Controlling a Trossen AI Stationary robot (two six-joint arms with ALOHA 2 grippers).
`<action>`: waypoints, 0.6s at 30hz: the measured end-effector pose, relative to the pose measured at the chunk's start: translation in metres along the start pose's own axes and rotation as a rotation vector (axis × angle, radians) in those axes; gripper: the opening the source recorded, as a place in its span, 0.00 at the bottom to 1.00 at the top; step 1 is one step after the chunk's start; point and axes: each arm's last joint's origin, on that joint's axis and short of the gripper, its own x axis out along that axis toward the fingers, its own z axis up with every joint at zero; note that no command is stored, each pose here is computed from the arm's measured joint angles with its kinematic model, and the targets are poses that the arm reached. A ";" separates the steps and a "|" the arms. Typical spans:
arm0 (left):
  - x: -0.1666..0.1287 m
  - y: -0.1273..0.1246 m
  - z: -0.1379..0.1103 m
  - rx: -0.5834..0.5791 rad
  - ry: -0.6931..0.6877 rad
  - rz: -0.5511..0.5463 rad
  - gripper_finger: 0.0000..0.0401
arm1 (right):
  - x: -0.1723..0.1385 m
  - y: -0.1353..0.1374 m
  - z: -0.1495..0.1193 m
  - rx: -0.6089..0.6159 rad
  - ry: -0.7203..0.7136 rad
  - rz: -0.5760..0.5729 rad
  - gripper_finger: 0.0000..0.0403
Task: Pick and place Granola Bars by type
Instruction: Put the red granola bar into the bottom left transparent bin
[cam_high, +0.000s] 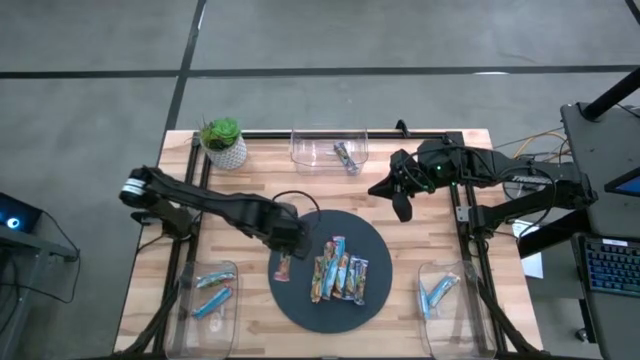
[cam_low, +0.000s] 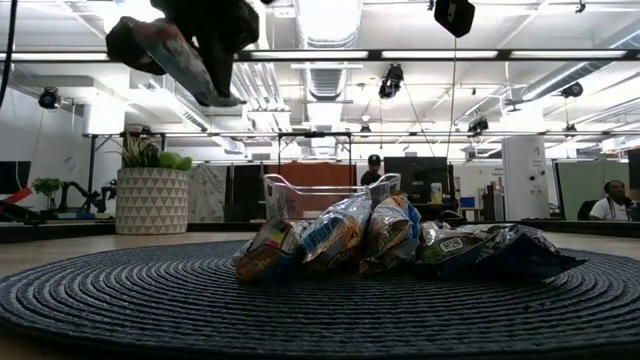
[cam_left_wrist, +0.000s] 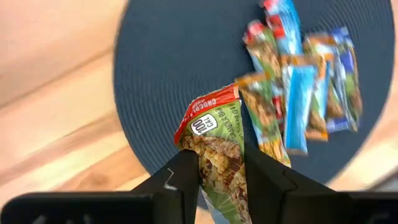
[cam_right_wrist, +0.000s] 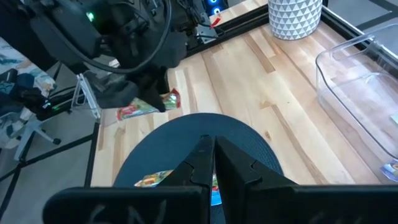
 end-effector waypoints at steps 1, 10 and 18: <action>-0.002 0.000 -0.001 0.018 0.016 -0.011 0.22 | 0.000 0.000 0.000 0.001 0.000 0.000 0.02; -0.034 -0.009 -0.034 0.152 0.171 -0.128 0.22 | 0.000 0.000 0.000 0.022 0.000 0.002 0.02; -0.071 -0.007 -0.076 0.138 0.233 -0.191 0.22 | 0.000 0.000 0.000 0.023 -0.001 0.003 0.02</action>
